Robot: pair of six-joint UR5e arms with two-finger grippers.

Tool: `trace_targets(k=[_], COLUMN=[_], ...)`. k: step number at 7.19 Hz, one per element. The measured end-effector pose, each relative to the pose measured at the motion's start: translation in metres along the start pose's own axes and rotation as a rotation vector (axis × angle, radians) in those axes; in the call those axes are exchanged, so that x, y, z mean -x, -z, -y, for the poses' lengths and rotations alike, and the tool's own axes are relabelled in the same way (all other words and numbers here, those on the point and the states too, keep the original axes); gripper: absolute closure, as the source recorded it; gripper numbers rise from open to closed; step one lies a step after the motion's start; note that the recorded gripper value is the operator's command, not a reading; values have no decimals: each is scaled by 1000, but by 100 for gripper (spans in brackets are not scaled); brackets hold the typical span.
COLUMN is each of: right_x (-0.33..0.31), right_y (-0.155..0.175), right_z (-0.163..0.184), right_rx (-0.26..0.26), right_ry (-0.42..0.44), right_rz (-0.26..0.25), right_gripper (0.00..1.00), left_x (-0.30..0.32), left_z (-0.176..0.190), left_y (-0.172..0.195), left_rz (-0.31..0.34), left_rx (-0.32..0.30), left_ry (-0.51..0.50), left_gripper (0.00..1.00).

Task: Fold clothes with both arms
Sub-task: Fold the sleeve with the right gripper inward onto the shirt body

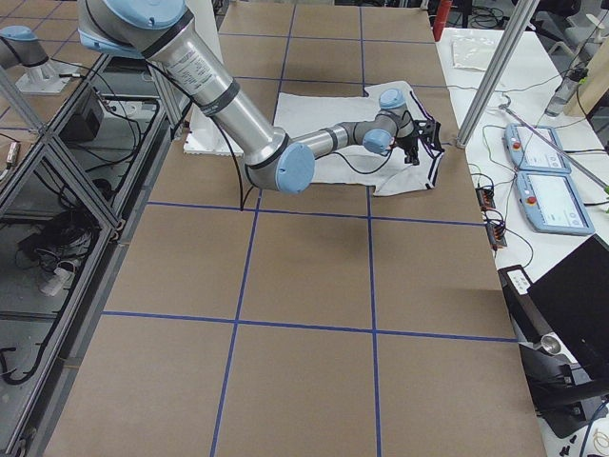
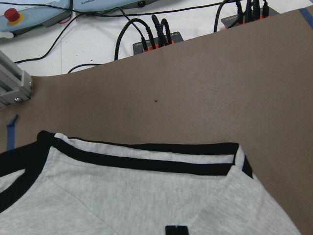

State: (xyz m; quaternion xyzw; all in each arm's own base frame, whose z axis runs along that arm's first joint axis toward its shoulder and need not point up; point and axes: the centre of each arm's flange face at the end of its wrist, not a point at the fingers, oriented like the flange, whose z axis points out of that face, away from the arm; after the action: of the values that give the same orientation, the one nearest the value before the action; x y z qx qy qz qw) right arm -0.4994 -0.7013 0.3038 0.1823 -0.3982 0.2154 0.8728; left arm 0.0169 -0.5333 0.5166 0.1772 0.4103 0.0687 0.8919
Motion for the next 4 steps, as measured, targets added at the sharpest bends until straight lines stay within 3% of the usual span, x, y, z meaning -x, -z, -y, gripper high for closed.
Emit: trace_targets(k=[3,4], right_x=[53,58], right_y=[-15,-18], right_z=[7,7], right_rx=[-31,-42], right_ry=[-35,-40], right_rz=[-56,-68], right_gripper=[100,73], left_x=[-3,-4], left_z=[1,1], left_y=[3,4], left_rz=[-1,-1], left_rx=[-6,-8], left_ry=[-5,-7], left_gripper=[1,1])
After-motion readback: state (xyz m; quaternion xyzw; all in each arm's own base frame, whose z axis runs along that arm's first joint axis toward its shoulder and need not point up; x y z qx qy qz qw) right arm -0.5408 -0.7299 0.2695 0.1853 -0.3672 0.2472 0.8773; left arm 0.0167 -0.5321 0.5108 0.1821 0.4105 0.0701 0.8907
